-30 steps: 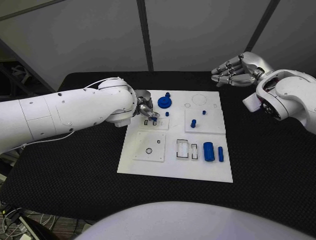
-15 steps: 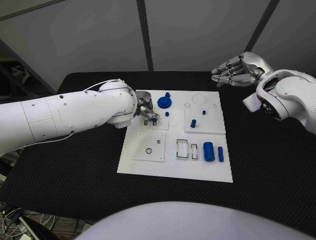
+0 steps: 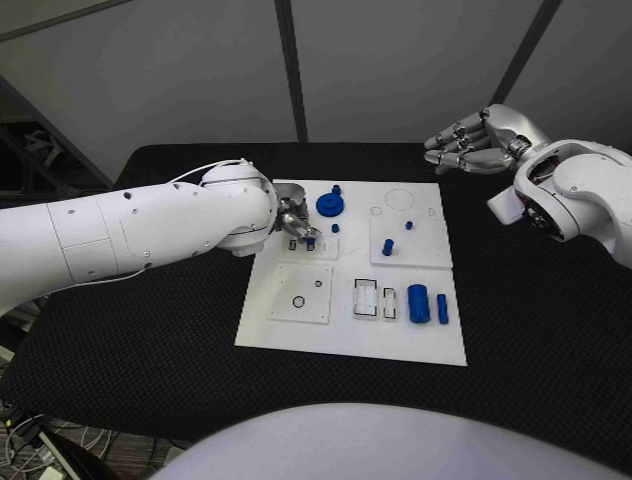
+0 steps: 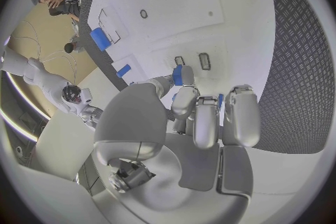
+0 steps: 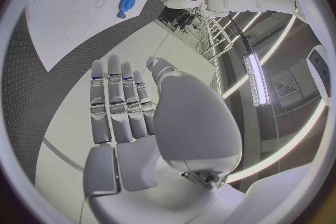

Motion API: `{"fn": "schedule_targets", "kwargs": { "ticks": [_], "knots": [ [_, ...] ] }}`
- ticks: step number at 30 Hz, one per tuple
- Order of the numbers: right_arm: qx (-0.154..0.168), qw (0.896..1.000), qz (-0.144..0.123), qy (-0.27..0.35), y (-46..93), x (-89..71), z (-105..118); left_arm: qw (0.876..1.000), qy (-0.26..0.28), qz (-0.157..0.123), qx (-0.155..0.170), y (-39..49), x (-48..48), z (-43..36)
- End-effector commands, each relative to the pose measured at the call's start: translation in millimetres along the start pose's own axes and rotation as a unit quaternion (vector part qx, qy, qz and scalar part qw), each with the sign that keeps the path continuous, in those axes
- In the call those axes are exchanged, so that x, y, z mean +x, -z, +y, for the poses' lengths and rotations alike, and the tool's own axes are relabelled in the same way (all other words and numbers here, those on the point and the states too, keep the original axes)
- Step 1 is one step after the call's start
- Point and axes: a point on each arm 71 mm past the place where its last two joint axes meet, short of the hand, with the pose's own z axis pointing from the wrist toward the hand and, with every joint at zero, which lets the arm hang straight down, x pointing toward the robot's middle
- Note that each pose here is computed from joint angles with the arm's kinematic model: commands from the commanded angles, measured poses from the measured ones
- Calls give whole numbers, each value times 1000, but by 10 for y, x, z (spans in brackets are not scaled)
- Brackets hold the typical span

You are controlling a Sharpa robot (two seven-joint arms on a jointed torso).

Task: Assemble the parts on the task board

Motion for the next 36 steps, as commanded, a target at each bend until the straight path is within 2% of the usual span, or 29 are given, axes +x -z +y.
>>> {"fn": "schedule_targets", "kwargs": {
  "ticks": [1, 36],
  "knots": [
    [-5, 1000, 4, 1, -4, -3, 14, 1000, -20, 9, -3, -2, 39, 3],
    [-4, 1000, 6, 1, -9, -3, 3, 999, -32, 27, -2, 35, 102, 26]
  ]
}}
